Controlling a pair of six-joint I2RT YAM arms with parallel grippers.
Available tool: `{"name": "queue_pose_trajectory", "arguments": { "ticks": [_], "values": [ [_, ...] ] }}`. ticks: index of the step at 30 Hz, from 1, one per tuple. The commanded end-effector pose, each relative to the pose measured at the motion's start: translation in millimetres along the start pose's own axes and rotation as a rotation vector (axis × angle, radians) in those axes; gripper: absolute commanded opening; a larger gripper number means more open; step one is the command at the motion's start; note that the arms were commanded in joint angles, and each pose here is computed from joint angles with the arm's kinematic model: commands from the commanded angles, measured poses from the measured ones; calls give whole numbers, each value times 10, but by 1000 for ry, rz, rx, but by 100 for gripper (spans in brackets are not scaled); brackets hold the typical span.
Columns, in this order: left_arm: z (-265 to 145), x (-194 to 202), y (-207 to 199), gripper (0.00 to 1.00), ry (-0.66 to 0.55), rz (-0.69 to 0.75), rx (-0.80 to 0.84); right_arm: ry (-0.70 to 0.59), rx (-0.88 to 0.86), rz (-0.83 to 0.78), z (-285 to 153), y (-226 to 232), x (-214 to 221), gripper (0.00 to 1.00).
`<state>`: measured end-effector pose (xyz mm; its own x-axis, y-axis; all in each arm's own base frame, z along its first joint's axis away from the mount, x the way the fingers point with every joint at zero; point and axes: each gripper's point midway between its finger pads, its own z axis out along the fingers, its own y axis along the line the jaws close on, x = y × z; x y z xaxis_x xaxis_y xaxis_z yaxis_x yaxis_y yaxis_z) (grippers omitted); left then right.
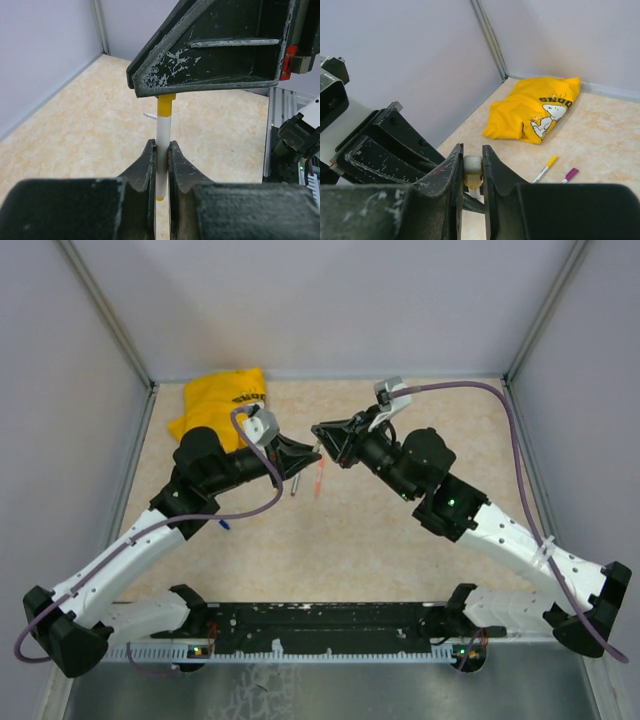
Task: Insert the pens into the pen caps
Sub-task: Insert the pen cap onto the pen.
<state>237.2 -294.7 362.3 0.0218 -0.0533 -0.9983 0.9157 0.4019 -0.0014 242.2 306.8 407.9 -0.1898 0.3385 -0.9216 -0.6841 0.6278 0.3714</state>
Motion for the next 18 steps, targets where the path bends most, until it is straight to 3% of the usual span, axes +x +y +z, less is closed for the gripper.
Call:
{"name": "queue_pose_trajectory", "arguments": {
  "ticks": [1,9,18],
  "values": [
    [-188,-1062,85,0,-322,182,-75,126,-30,-31,-139,71,291,10],
    [-146,-902,62,0,-290,148,-50,-3,-141,-21,-164,302,-47,26],
    [-157,-723,97,0,-259,119,-71,-27,-157,-33,-355,241,37,34]
  ]
}}
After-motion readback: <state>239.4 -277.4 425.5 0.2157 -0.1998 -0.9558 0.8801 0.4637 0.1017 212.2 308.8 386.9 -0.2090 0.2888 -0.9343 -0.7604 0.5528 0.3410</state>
